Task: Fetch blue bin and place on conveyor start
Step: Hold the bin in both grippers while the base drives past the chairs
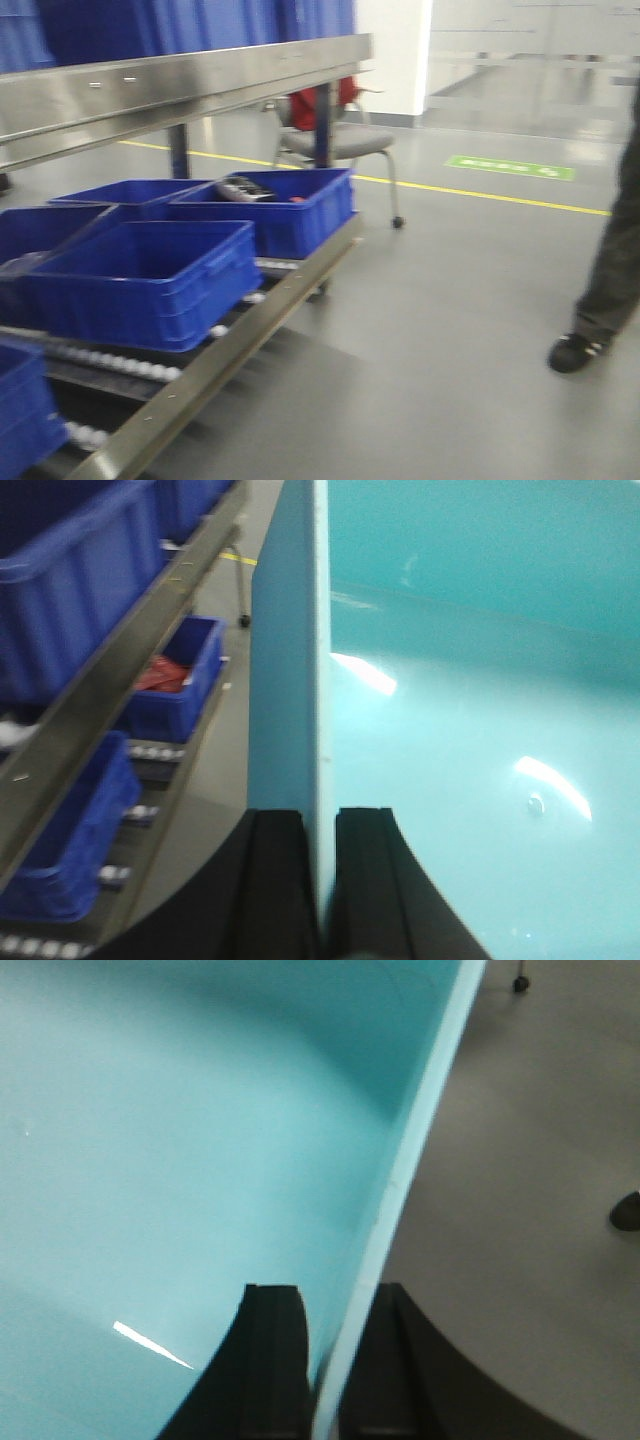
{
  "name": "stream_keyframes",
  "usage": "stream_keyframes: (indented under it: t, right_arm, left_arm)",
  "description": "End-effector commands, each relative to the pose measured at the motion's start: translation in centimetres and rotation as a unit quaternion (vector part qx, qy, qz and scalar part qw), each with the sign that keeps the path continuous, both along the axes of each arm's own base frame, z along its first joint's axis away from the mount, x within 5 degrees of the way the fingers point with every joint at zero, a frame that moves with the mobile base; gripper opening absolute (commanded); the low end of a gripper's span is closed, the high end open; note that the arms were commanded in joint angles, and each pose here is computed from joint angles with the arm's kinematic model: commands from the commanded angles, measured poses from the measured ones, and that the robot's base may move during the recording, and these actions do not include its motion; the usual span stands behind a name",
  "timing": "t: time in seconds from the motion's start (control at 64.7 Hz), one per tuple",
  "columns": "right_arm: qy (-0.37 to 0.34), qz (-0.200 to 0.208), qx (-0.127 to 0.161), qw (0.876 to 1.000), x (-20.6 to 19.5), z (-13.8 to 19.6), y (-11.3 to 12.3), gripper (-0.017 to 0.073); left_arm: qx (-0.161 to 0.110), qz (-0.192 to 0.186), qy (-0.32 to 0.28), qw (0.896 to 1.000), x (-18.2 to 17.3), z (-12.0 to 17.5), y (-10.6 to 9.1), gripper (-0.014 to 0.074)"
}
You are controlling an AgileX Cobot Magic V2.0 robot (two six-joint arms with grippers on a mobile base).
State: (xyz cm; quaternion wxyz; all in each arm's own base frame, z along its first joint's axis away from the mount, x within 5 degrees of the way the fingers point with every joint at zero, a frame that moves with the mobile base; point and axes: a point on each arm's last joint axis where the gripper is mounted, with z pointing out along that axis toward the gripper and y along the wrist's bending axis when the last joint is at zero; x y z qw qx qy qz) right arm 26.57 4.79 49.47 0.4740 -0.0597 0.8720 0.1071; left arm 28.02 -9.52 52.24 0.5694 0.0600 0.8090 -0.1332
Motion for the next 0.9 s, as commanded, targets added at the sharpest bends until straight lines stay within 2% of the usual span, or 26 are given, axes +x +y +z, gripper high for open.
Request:
stream_keyframes:
  t: [0.0, 0.88]
  right_arm:
    - [-0.022, -0.011, -0.040, 0.999, -0.43, 0.63, -0.82, -0.0152]
    - [-0.022, -0.011, -0.040, 0.999, -0.43, 0.63, -0.82, -0.0152]
  left_arm:
    - [-0.003, 0.009, -0.051, 0.999, -0.39, 1.37, 0.47, -0.0111]
    - [-0.003, 0.009, -0.051, 0.999, -0.39, 1.37, 0.47, -0.0111]
